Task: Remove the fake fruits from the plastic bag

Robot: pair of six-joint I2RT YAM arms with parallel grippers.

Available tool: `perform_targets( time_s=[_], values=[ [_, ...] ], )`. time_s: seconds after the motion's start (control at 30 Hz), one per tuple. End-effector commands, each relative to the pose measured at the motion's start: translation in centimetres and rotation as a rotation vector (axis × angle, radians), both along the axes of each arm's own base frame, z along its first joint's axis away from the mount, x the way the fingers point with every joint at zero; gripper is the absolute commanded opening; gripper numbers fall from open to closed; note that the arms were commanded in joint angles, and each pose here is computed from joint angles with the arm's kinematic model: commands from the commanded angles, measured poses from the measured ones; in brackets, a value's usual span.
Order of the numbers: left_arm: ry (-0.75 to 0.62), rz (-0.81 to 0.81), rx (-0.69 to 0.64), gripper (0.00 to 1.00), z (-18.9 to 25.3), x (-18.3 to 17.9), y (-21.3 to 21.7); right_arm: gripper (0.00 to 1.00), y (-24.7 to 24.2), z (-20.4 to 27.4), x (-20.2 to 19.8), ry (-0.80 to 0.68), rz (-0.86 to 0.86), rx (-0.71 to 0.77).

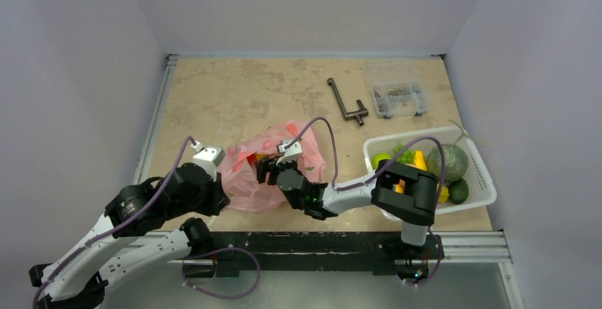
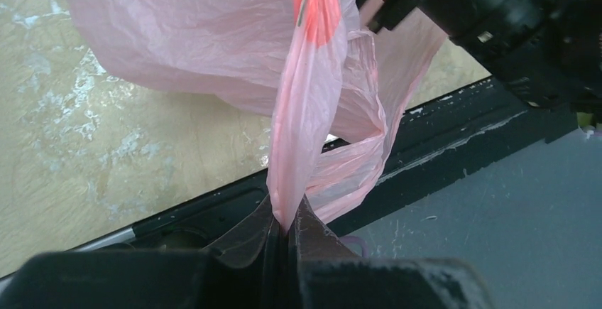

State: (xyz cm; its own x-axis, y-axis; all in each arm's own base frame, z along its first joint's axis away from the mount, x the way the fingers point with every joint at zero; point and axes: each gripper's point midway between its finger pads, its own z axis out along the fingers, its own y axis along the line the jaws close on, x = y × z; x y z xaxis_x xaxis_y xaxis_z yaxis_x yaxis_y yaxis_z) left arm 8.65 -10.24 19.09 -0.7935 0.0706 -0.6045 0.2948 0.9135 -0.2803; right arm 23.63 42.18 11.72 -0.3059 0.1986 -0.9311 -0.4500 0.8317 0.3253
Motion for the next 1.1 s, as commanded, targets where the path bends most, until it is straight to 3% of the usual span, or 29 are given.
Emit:
perform_targets(
  time_s=[0.0,0.33,0.5,0.7,0.9,1.03,1.07],
  values=[
    [-0.004,-0.091,-0.057,0.00,0.3,-0.4,-1.7,0.71,-1.1,2.6,2.9,-0.007,-0.268,0.184],
    [0.041,-0.140,-0.032,0.00,-0.4,-0.8,-2.5,0.90,-3.0,1.6,6.1,-0.087,-0.305,0.040],
    [0.032,-0.138,-0.043,0.00,-0.3,-0.8,-2.4,0.97,-2.0,1.9,6.9,-0.291,-0.196,-0.183],
    [0.030,-0.131,-0.040,0.00,-0.3,-0.8,-2.3,0.99,-2.6,0.0,9.5,-0.408,-0.216,-0.468],
    [0.040,-0.110,-0.022,0.00,-0.5,-0.6,-2.1,0.97,-2.6,-3.3,10.2,-0.311,-0.176,-0.593],
    [0.087,-0.101,-0.001,0.01,-0.3,-0.8,-2.3,0.96,-3.6,-3.6,7.4,-0.138,-0.128,-0.415],
    [0.093,-0.116,-0.016,0.13,0.0,-1.0,-2.7,0.96,-4.2,-3.6,6.5,-0.097,-0.117,-0.371]
  ],
)
